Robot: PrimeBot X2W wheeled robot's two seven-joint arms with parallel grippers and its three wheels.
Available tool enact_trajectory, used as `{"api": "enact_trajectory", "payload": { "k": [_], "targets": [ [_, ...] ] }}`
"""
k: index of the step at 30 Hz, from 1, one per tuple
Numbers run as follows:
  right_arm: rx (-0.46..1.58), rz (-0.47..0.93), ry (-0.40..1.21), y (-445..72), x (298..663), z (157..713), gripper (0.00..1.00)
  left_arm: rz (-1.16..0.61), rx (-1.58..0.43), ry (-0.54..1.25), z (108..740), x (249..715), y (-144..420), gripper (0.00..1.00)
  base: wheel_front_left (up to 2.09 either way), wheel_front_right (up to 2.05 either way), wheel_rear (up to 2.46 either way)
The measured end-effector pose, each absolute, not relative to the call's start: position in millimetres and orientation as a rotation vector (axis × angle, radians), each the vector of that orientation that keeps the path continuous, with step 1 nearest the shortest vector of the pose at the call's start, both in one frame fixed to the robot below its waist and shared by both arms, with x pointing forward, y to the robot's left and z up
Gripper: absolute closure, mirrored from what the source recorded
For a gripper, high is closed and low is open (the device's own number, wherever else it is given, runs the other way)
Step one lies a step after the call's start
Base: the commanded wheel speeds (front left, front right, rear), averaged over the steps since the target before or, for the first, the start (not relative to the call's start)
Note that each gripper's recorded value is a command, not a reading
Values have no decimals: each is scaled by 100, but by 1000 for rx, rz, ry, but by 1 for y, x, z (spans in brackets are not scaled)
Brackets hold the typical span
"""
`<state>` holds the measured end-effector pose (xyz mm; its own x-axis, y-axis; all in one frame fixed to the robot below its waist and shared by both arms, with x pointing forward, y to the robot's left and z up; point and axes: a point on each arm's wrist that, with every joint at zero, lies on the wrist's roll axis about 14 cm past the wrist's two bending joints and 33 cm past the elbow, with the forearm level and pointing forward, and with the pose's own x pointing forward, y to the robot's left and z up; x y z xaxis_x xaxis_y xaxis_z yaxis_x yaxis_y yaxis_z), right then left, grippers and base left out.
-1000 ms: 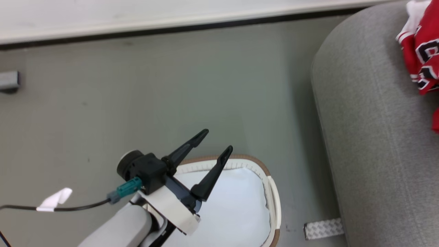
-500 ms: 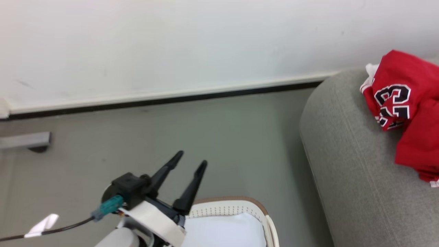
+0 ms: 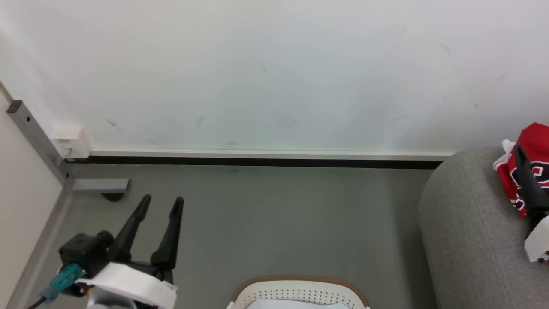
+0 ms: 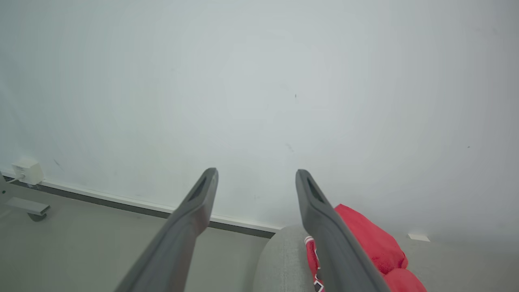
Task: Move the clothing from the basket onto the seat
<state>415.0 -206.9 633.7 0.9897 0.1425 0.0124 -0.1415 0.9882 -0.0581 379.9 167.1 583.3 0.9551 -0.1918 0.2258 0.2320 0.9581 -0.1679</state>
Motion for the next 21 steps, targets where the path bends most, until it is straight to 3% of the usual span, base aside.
{"api": "enact_trajectory", "payload": {
  "k": [5, 12, 21],
  "targets": [
    [59, 224, -131, -163, 410, 635, 0, -81, -180, -201, 576, 359, 208, 0, 0, 0, 0],
    [172, 259, -105, -131, 387, 584, 0, 56, -214, -198, 564, 332, 237, 0, 0, 0, 0],
    [216, 311, -60, -102, 367, 533, 0, 21, -226, -131, 534, 329, 219, 0, 0, 0, 0]
  ]
}}
